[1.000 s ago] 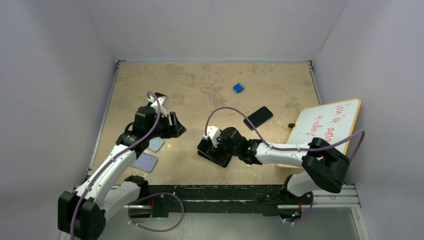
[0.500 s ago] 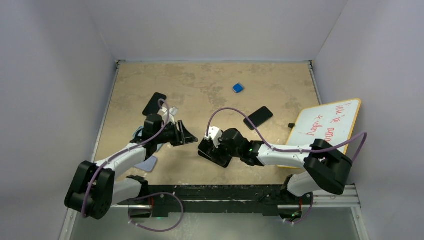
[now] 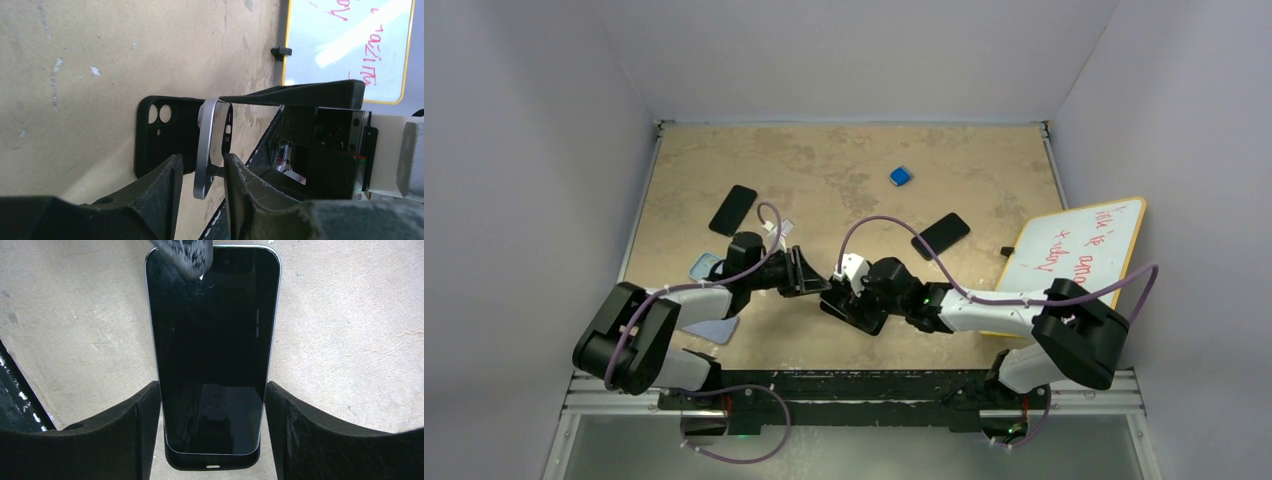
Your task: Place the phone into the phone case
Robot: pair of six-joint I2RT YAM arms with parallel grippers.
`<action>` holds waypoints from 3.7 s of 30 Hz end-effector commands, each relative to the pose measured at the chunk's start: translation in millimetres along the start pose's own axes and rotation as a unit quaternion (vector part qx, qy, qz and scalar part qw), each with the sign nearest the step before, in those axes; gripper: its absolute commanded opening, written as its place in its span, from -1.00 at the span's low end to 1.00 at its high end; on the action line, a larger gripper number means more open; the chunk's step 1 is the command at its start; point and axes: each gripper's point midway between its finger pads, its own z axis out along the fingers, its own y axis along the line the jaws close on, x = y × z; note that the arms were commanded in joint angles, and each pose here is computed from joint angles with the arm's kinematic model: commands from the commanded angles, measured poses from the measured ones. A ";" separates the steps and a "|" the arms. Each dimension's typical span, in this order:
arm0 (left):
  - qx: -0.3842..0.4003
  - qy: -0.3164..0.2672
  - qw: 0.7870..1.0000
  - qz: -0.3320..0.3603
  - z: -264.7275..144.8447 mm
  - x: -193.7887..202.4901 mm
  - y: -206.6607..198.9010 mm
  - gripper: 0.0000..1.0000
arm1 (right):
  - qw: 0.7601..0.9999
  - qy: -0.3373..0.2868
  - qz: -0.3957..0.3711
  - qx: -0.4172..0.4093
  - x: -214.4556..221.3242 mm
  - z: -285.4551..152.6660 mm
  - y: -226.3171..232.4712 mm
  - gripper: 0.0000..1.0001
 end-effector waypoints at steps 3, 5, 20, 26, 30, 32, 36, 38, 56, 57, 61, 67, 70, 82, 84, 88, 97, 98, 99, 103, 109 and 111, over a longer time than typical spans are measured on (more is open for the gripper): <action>0.037 0.009 0.999 0.022 12.5 10.6 -19.6 -0.49 | 0.999 -0.036 -0.010 0.004 -19.7 -8.1 -0.3 0.42; 0.032 0.009 0.999 0.020 13.1 12.2 -18.2 -0.78 | 0.999 -0.037 -0.009 0.012 -19.8 -9.1 -2.8 0.45; -0.064 -0.005 0.998 0.025 10.3 19.1 15.8 -1.00 | 0.936 -0.020 0.346 0.059 -50.5 -54.4 7.0 0.88; -0.083 -0.013 0.996 0.024 8.9 17.8 22.5 -1.00 | 0.882 0.074 0.455 0.097 2.7 -51.9 18.4 0.68; -0.092 -0.019 0.995 0.024 9.0 15.1 25.4 -1.00 | 0.859 0.070 0.489 0.132 21.6 -55.2 11.0 0.43; -0.099 -0.017 0.995 0.025 9.0 14.7 27.0 -1.00 | 0.841 0.069 0.512 0.158 31.3 -59.0 5.3 0.31; -0.106 -0.019 0.994 0.026 7.7 14.1 29.0 -1.00 | 0.806 0.072 0.552 0.199 52.3 -62.9 -2.4 0.19; -0.111 -0.019 0.993 0.023 6.8 15.0 30.8 -1.00 | 0.796 0.065 0.565 0.208 55.6 -62.1 -5.3 0.17; -0.137 -0.011 0.990 0.021 5.2 13.2 35.0 -0.84 | 0.762 0.013 0.619 0.190 57.4 -32.6 -11.7 -0.19; -0.138 -0.011 0.990 0.023 5.0 12.5 34.8 -0.80 | 0.761 0.014 0.621 0.187 57.6 -31.2 -10.8 -0.21; -0.144 -0.008 0.989 0.027 4.0 12.8 36.3 -0.78 | 0.756 0.014 0.628 0.185 64.3 -27.6 -9.2 -0.29; -0.203 0.011 0.978 0.049 -5.6 14.5 54.4 -0.92 | 0.754 -0.018 0.636 0.165 53.2 -24.2 -10.8 -0.35; -0.168 0.014 0.985 0.023 -0.7 23.8 47.1 -0.95 | 0.748 -0.037 0.644 0.157 47.8 -25.1 -12.4 -0.35; -0.118 0.009 0.993 -0.026 7.2 26.0 28.2 -1.00 | 0.717 -0.034 0.680 0.149 54.8 -37.5 -6.1 -0.15; -0.127 0.002 0.992 -0.019 4.8 23.1 29.4 -1.00 | 0.717 -0.020 0.681 0.146 57.4 -36.1 -2.2 -0.11; -0.140 -0.002 0.990 -0.013 2.6 23.0 34.5 -1.00 | 0.718 -0.010 0.683 0.129 57.0 -30.7 4.7 -0.12; -0.153 0.007 0.988 -0.018 4.7 40.1 49.5 -1.00 | 0.710 -0.041 0.699 0.074 35.2 -20.3 12.5 -0.31; -0.149 0.009 0.989 -0.019 6.4 43.6 48.2 -1.00 | 0.710 -0.045 0.700 0.069 32.4 -19.3 12.9 -0.32; -0.145 0.012 0.989 -0.017 8.3 46.6 46.5 -0.99 | 0.710 -0.048 0.700 0.065 30.4 -18.3 13.3 -0.33; -0.167 0.023 0.986 0.012 11.8 43.3 50.8 -0.86 | 0.710 -0.055 0.699 0.067 31.0 -18.9 12.4 -0.34; -0.196 -0.016 0.974 0.110 12.8 -4.2 36.5 -0.90 | 0.727 -0.054 0.678 0.093 39.1 -23.3 5.7 -0.34; -0.196 -0.023 0.972 0.125 15.2 -14.0 31.5 -0.88 | 0.728 -0.051 0.677 0.088 42.8 -22.3 8.1 -0.32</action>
